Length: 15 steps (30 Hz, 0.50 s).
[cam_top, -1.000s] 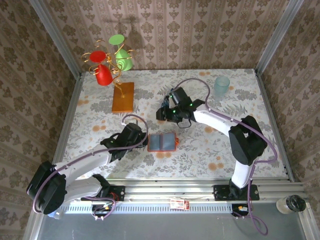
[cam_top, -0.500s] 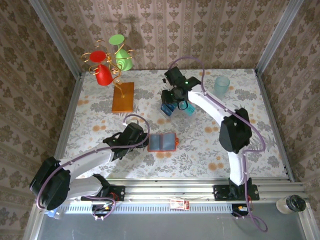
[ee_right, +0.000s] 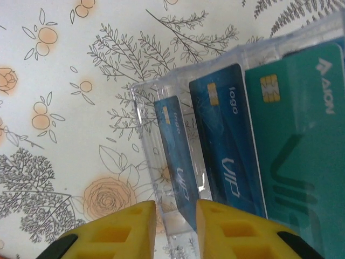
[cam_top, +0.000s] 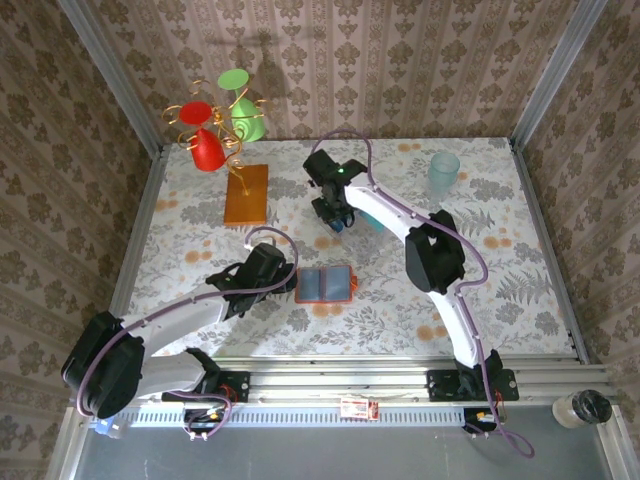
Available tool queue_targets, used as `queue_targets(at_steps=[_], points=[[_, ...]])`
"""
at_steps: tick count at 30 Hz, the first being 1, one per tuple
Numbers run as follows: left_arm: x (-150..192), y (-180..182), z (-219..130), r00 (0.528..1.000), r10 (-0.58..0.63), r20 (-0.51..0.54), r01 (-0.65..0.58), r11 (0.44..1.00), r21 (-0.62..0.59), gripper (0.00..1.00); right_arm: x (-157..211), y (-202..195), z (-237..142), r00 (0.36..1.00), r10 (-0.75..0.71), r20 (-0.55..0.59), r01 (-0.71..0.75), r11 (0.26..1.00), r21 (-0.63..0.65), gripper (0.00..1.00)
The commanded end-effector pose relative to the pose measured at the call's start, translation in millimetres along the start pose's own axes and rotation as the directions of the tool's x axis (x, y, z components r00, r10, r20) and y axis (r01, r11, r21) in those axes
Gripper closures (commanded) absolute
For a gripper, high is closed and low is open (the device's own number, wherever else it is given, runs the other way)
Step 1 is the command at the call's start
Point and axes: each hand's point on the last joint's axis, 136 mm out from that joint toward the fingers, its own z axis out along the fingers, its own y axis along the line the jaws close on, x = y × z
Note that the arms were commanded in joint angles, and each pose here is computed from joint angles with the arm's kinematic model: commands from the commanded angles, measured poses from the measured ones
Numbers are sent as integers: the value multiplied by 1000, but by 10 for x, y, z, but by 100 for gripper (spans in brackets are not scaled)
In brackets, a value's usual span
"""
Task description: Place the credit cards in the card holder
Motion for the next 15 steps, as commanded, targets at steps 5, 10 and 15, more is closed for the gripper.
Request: queue_targets(at_steps=[5, 10, 15], points=[[-75, -48, 21, 1000, -4, 8, 4, 1000, 21, 21, 70, -157, 126, 996, -65, -61, 72, 991, 114, 74], [-68, -47, 43, 1000, -6, 5, 6, 1000, 23, 21, 73, -151, 176, 994, -74, -77, 83, 990, 113, 74], [-64, -45, 64, 1000, -5, 2, 5, 1000, 21, 21, 73, -91, 215, 994, -76, -79, 83, 993, 83, 80]])
